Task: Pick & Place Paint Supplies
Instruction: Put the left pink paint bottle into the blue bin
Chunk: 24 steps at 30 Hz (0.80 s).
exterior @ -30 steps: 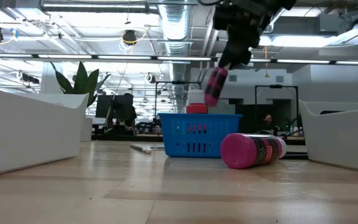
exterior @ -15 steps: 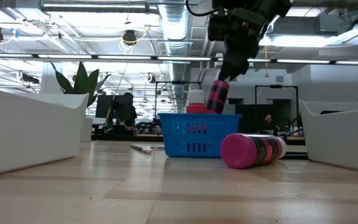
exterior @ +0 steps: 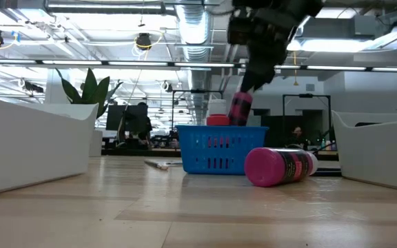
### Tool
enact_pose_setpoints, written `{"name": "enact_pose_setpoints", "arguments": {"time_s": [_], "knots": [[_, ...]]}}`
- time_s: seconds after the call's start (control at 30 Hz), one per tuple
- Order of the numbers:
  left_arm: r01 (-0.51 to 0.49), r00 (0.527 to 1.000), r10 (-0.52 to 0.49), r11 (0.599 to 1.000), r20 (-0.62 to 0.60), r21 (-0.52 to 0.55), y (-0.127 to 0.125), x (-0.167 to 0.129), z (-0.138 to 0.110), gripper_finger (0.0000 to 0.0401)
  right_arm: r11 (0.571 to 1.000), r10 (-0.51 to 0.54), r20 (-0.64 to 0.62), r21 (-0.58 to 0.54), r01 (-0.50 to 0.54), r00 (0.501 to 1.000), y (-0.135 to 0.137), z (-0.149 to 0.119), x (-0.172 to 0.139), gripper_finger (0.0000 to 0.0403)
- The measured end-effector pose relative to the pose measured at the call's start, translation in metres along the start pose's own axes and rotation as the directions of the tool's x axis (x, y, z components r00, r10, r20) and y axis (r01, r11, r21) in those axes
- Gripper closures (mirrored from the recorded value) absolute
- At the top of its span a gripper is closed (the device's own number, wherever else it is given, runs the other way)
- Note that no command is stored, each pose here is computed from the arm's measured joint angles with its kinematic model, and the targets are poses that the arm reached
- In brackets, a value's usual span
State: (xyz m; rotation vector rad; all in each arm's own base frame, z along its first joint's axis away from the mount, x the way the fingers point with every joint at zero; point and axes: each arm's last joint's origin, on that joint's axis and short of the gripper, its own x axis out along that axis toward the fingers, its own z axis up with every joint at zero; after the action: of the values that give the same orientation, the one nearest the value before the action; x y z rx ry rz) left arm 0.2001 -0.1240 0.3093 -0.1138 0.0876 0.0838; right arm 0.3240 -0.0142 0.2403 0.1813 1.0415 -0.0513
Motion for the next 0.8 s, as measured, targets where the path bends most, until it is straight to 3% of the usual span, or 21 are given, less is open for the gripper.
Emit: {"name": "enact_pose_setpoints", "arguments": {"time_s": [0.2, 0.8], "knots": [[-0.001, 1.0, 0.001, 1.0, -0.004, 0.003, 0.0, 0.0, 0.0, 0.0316, 1.0, -0.012, -0.085, -0.011, 0.011, 0.996, -0.004, -0.001, 0.023, 0.0291], [-0.021, 1.0, 0.021, 1.0, -0.014, 0.014, 0.001, 0.0, -0.002, 0.0316, 0.999, -0.006, -0.119, -0.047, 0.001, 0.993, -0.004, 0.012, 0.043, 0.0284]]}}
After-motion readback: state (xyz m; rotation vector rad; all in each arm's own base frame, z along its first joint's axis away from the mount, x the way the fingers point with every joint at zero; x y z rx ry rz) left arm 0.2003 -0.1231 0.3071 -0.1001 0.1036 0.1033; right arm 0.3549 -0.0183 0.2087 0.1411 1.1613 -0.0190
